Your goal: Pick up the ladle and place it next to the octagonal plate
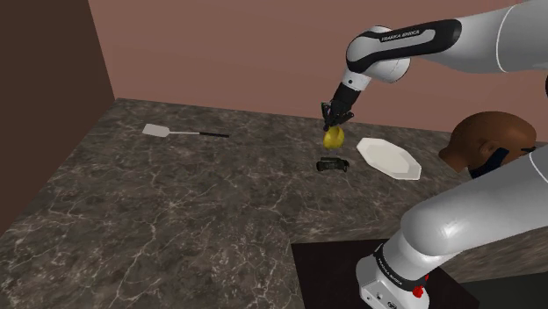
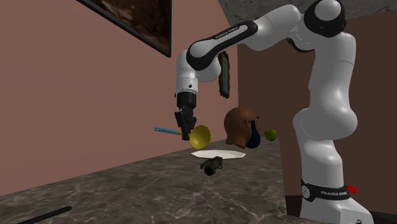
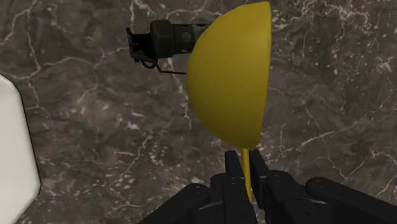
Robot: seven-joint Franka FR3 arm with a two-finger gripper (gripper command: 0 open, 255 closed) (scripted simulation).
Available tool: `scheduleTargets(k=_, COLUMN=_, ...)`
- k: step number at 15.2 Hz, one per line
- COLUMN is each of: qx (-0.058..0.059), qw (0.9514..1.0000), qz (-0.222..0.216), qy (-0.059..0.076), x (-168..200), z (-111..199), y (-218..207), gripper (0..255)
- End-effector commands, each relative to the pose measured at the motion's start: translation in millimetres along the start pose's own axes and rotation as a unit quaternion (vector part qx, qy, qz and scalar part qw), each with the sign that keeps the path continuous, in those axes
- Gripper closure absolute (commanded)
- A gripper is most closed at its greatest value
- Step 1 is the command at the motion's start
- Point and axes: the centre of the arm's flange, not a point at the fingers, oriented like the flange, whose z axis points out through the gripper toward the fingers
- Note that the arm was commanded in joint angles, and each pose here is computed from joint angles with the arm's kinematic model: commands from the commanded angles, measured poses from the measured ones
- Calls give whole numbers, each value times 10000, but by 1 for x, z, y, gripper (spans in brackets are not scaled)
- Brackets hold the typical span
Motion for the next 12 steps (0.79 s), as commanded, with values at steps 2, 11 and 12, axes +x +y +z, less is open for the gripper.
scheduleTargets(k=2, qx=-1, qw=10000, qz=-8, qy=0, x=12, z=-5, y=39, gripper=255)
scheduleTargets(k=11, qx=-1, qw=10000, qz=-8, qy=0, x=43, z=-22, y=152, gripper=255)
scheduleTargets(k=12, qx=-1, qw=10000, qz=-8, qy=0, x=47, z=-24, y=164, gripper=255)
